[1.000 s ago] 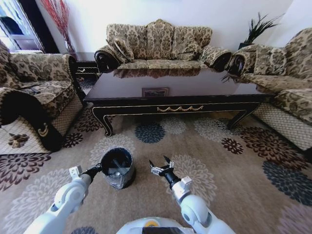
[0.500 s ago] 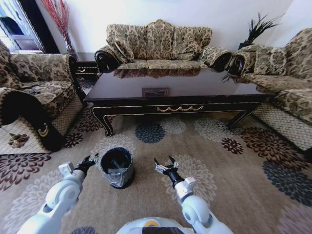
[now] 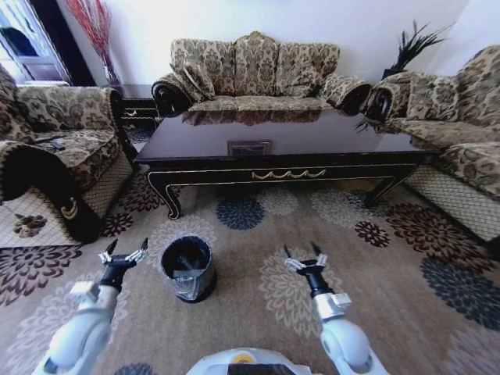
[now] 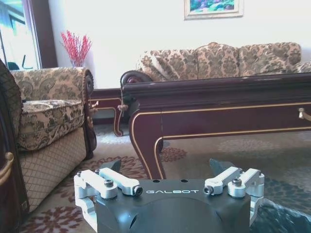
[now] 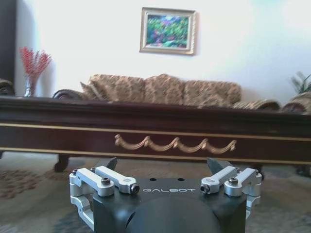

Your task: Move to the front of the table and pick up the trash from the floor, then place it into the trash bin.

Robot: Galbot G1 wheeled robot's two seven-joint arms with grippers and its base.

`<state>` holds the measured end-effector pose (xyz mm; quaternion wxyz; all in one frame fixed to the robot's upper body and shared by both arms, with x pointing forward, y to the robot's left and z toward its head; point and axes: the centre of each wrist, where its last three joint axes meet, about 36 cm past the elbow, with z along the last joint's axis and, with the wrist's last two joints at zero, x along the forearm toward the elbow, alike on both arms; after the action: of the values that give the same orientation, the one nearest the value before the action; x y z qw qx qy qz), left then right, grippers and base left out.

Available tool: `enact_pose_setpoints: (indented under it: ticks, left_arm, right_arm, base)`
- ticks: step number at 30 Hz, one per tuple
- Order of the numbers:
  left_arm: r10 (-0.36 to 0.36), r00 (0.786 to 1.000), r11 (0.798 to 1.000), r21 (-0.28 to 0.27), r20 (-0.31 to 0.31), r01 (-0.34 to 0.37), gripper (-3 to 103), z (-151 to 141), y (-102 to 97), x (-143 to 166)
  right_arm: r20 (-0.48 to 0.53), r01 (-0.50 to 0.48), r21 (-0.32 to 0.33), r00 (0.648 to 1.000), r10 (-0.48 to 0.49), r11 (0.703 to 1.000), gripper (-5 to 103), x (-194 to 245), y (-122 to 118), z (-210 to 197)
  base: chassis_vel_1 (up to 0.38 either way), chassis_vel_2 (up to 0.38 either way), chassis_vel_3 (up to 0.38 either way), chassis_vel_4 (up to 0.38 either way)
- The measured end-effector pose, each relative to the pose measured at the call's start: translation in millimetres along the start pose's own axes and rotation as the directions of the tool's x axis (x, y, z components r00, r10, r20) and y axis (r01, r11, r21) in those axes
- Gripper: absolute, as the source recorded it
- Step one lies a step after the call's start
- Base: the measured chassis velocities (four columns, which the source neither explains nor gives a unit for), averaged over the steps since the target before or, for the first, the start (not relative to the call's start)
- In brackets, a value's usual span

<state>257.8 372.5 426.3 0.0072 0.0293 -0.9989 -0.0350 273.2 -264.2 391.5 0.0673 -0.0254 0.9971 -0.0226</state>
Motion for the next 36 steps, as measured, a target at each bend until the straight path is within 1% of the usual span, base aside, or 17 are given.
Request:
enact_pose_setpoints:
  ticks: [2,3,6,14,29,36]
  left_arm:
    - [0.001,1.0,1.0,-0.001,0.001,-0.001,100,2.0,0.3,3.9]
    - [0.0,1.0,1.0,-0.003,0.002,0.0,100,4.3,1.3,8.9]
    - [0.002,1.0,1.0,0.001,-0.02,-0.002,100,8.6,2.0,16.4]
    - [0.001,0.999,1.0,0.005,-0.032,-0.001,100,9.7,2.0,17.6]
    - [0.0,0.999,1.0,0.008,-0.036,0.0,100,9.6,1.7,16.6]
    - [-0.001,0.999,1.0,0.009,-0.037,0.001,100,9.6,1.6,16.4]
  right_arm:
    - [0.011,-0.014,0.008,1.0,0.014,1.0,100,2.5,-4.5,-1.7]
    - [0.02,-0.03,0.021,0.999,0.03,0.999,100,6.4,-10.9,-3.4]
    - [0.028,-0.049,0.042,0.998,0.048,0.998,100,12.0,-20.1,-5.3]
    - [0.029,-0.049,0.043,0.998,0.047,0.998,100,12.2,-20.6,-5.6]
    - [0.027,-0.045,0.04,0.999,0.044,0.998,100,11.5,-19.3,-5.6]
    - [0.027,-0.044,0.04,0.999,0.043,0.998,100,11.3,-19.2,-5.6]
  base:
    - [0.0,0.0,0.0,0.0]
    - [0.0,0.0,0.0,0.0]
    - [0.0,0.0,0.0,0.0]
    - [0.0,0.0,0.0,0.0]
    - [0.0,0.0,0.0,0.0]
    - [0.101,-0.104,-0.113,0.106]
